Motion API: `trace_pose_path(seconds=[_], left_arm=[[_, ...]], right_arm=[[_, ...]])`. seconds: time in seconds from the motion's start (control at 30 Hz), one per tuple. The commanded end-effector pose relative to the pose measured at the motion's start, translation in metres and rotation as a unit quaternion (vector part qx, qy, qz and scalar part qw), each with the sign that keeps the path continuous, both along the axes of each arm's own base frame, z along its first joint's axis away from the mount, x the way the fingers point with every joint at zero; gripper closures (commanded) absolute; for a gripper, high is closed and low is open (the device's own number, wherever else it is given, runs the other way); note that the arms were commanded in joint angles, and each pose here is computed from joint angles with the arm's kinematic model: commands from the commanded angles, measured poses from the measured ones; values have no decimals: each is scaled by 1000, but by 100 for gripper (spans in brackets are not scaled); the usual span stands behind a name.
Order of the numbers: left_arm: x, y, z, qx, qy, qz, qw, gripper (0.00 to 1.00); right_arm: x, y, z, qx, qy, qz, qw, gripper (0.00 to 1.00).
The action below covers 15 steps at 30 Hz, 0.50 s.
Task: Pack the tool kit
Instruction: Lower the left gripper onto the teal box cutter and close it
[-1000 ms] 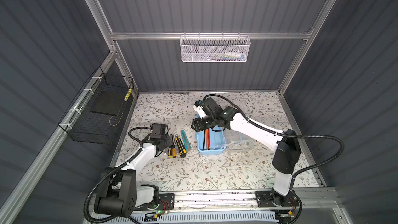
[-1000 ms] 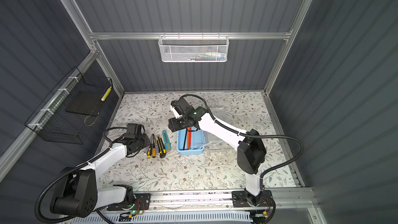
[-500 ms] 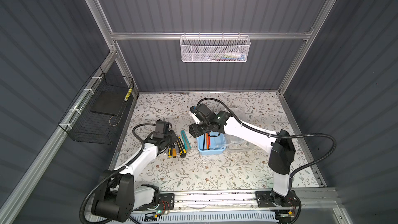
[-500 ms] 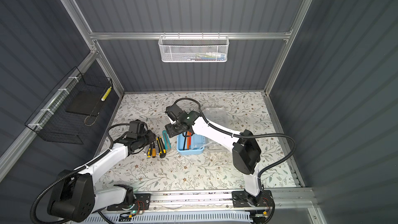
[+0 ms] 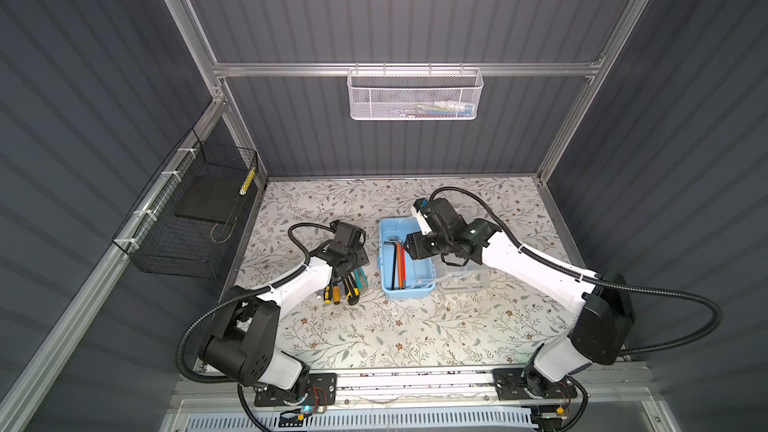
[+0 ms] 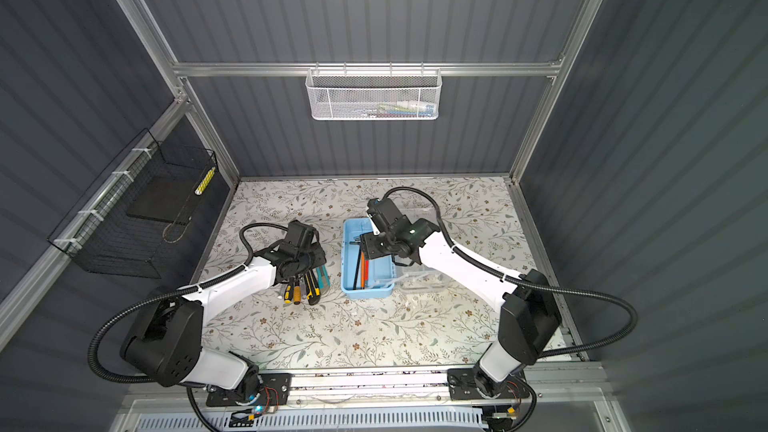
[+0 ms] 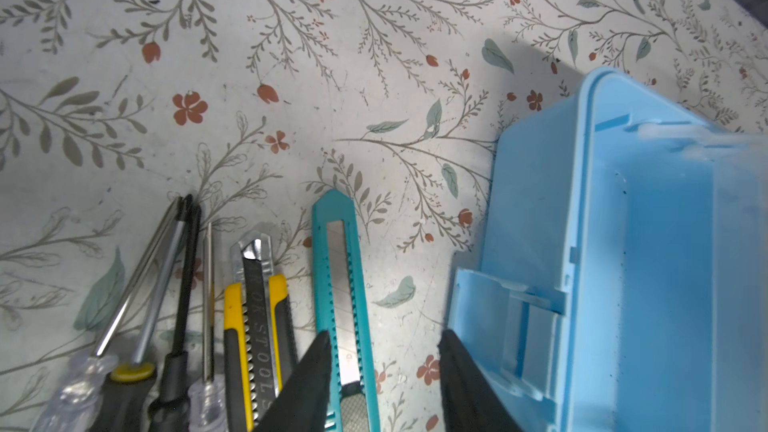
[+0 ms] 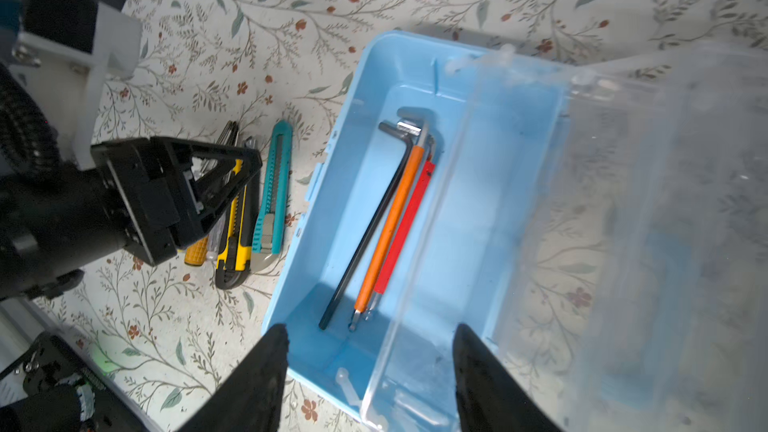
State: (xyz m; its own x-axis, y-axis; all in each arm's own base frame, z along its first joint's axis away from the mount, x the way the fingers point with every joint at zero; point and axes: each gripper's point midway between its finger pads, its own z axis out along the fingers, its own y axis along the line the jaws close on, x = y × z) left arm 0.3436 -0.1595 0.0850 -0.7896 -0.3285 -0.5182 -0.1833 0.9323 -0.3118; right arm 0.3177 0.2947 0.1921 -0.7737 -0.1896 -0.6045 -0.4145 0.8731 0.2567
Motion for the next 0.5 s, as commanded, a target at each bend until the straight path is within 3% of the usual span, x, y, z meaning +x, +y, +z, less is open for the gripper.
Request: trace_pose_path(seconds=[0.0,0.47], left_arm=[[-1,3,-6,30,15,17,999,54],[-10,1,-40,69,53,25,996,52]], right_arm=[[4,-7,12,25,-15,-7,1000,35],[5,-17,4,44,-8,-7,999,33]])
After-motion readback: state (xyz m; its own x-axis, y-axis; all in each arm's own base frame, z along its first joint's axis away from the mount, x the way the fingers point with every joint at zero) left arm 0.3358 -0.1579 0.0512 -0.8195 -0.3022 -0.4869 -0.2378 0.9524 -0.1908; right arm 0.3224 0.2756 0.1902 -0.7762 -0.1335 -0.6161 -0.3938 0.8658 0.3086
